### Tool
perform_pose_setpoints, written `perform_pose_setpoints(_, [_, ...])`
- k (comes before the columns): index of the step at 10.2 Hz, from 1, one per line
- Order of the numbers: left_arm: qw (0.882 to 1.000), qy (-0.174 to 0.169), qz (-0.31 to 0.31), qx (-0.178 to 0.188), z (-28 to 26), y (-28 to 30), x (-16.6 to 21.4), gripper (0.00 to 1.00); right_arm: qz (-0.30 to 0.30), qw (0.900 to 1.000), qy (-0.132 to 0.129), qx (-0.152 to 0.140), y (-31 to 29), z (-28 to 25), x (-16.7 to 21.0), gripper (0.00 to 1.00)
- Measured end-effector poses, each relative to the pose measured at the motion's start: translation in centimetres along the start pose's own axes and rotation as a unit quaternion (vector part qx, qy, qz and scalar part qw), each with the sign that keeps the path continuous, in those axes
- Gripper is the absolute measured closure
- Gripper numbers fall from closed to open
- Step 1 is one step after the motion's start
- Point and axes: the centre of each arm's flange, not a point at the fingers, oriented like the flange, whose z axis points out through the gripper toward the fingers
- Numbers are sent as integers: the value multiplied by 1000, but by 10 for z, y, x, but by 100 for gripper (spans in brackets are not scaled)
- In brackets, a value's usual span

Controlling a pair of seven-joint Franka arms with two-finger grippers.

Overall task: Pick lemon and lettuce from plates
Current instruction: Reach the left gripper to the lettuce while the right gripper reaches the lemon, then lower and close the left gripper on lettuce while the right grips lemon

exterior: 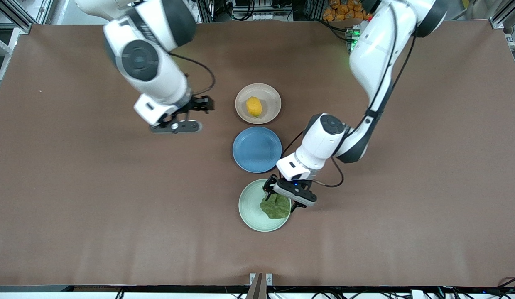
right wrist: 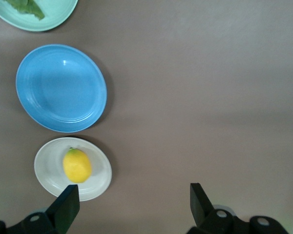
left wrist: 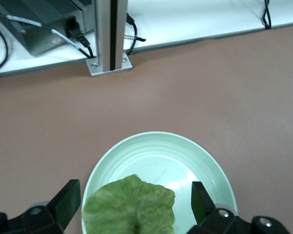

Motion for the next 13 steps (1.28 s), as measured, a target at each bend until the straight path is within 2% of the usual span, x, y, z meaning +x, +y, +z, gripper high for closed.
perform_pose_setpoints(2, [1000, 1, 22, 2, 19, -8, -18, 0, 27, 1000, 3, -8, -41, 39, -25, 0])
perform_pose_setpoints(5, [999, -2, 40, -2, 26, 1, -23, 0, 58, 998, 13, -12, -85, 108, -56, 0])
perform_pose_setpoints(8, [999, -14, 49, -5, 39, 11, -40, 0, 65, 997, 33, -1, -130, 180, -84, 0])
perform_pose_setpoints(10, [998, -25, 55, -2, 50, 7, -53, 0, 55, 997, 51, 15, -135, 225, -99, 0])
perform_pose_setpoints(13, [997, -27, 71, 5, 54, -3, -56, 8, 53, 997, 59, 24, -132, 246, -102, 0])
